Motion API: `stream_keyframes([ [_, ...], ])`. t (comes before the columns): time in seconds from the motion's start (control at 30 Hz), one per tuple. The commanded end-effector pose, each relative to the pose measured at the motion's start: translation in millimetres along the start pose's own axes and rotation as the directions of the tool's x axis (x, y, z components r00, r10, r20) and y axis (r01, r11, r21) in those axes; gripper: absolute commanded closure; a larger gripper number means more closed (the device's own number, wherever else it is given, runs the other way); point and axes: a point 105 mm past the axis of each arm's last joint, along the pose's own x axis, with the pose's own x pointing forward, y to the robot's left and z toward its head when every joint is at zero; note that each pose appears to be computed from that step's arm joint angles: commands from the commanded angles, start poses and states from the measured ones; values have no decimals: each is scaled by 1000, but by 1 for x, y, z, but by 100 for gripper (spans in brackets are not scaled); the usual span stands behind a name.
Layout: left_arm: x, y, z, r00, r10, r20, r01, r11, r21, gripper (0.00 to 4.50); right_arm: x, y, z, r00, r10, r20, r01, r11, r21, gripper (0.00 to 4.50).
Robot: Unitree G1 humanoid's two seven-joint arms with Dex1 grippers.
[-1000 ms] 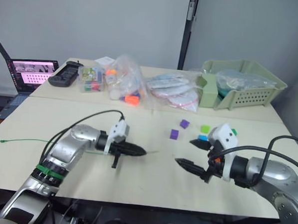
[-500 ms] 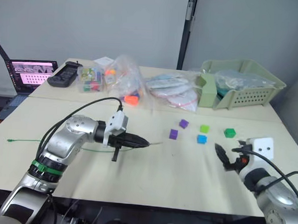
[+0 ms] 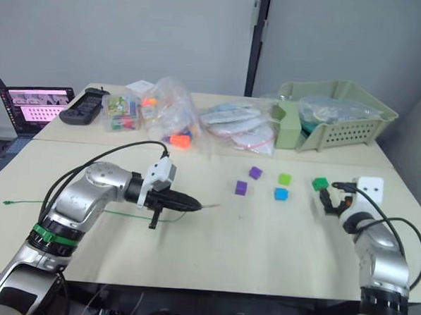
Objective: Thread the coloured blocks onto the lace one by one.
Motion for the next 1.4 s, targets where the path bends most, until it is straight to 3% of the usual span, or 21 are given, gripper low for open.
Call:
stream_keyframes([
  [0.03, -6, -4, 11, 999, 24, 24, -25, 999, 33, 449, 10, 8, 8, 998, 65, 26, -65, 998, -2, 0],
  [0.47, -22, -14, 3, 994, 107, 7, -106, 994, -23, 449, 32, -1, -2, 999, -18, 42, 21, 998, -54, 0],
  [1.13, -23, -13, 4, 993, 119, -11, -119, 992, -29, 449, 57, -11, -2, 991, -133, 35, 134, 990, -37, 0],
  [1.17, -23, -13, 3, 993, 119, -12, -119, 992, -29, 450, 57, -10, -1, 990, -134, 37, 135, 990, -34, 56],
  [1.4, -21, -14, 1, 993, 118, -14, -118, 992, -31, 450, 58, -10, -1, 993, -114, 35, 114, 994, 1, 288],
])
